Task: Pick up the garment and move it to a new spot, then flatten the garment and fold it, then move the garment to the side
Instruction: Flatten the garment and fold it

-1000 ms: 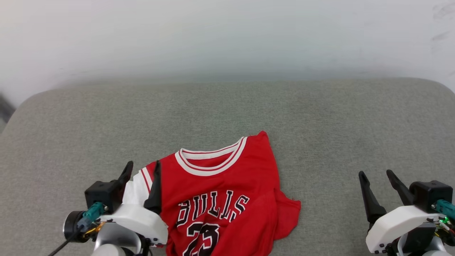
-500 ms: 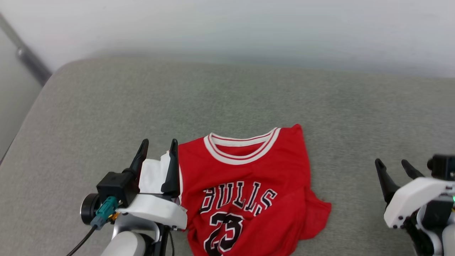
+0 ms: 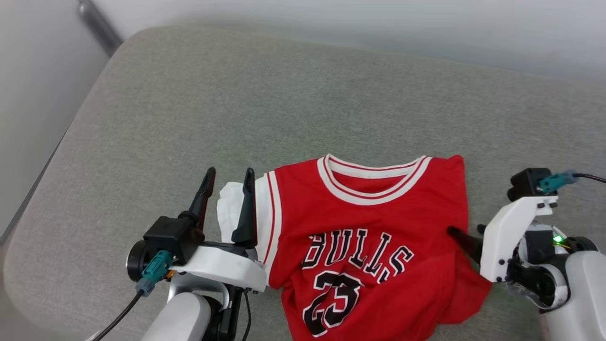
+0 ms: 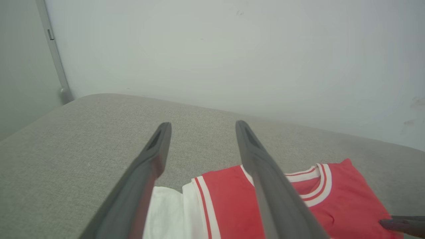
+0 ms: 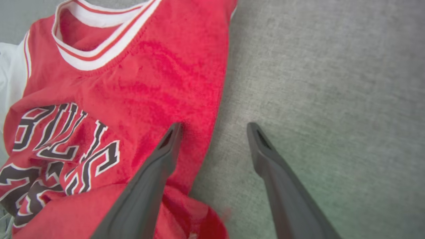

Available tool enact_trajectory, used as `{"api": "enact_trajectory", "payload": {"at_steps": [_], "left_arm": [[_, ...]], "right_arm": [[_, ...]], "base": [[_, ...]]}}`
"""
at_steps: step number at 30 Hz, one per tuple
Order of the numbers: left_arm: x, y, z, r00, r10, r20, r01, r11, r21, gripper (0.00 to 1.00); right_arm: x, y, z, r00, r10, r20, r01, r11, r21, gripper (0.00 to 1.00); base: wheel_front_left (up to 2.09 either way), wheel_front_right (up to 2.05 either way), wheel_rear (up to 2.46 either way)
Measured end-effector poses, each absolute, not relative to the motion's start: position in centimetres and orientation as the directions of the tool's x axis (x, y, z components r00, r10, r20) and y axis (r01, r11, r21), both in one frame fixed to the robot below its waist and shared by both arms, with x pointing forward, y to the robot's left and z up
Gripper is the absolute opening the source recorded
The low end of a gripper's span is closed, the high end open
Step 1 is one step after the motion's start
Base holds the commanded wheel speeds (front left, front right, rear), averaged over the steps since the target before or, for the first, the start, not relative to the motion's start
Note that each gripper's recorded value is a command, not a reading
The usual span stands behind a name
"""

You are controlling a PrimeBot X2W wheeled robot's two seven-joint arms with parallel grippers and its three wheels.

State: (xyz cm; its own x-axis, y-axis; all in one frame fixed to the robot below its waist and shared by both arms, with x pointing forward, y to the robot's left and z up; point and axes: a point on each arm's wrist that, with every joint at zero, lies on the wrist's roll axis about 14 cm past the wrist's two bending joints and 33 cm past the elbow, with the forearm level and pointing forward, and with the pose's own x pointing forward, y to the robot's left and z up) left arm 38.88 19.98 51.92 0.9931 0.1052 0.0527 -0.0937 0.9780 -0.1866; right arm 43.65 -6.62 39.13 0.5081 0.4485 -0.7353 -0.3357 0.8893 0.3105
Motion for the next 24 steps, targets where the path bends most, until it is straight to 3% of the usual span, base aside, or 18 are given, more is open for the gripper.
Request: {"api": "enact_trajectory", "payload": {"at_steps": [7, 8, 9, 10, 15, 24], "left_arm": [[38.6, 20.8, 50.7, 0.991, 0.136, 0.02, -0.13, 0.974, -0.186, 1.0], [38.6, 20.8, 50.6, 0.99, 0.137, 0.018, -0.132, 0.973, -0.188, 1.0], [38.6, 20.8, 50.6, 0.99, 0.139, 0.019, -0.133, 0.973, -0.188, 1.0], [38.6, 20.8, 50.5, 0.99, 0.139, 0.017, -0.133, 0.973, -0.188, 1.0], [38.8, 20.5, 50.3, 0.992, 0.128, 0.011, -0.123, 0.974, -0.188, 1.0], [39.2, 18.9, 50.6, 0.997, 0.075, 0.019, -0.07, 0.978, -0.198, 1.0]], "right_arm": [[42.7, -4.9, 36.7, 0.386, 0.467, -0.796, -0.355, 0.871, 0.339, 1.0], [42.6, -4.8, 36.6, 0.377, 0.467, -0.8, -0.359, 0.87, 0.338, 0.49], [42.5, -4.7, 36.6, 0.368, 0.469, -0.803, -0.362, 0.868, 0.341, 0.11], [42.5, -4.5, 36.6, 0.363, 0.477, -0.801, -0.359, 0.865, 0.352, 0.0], [42.7, -4.4, 37.6, 0.406, 0.488, -0.773, -0.387, 0.858, 0.338, 0.0], [46.8, -10.0, 45.0, 0.676, 0.383, -0.629, -0.369, 0.916, 0.161, 0.0]], "base": [[0.0, 0.0, 0.0], [0.0, 0.0, 0.0], [0.0, 0.0, 0.0], [0.0, 0.0, 0.0], [0.0, 0.0, 0.0], [0.0, 0.0, 0.0]]}}
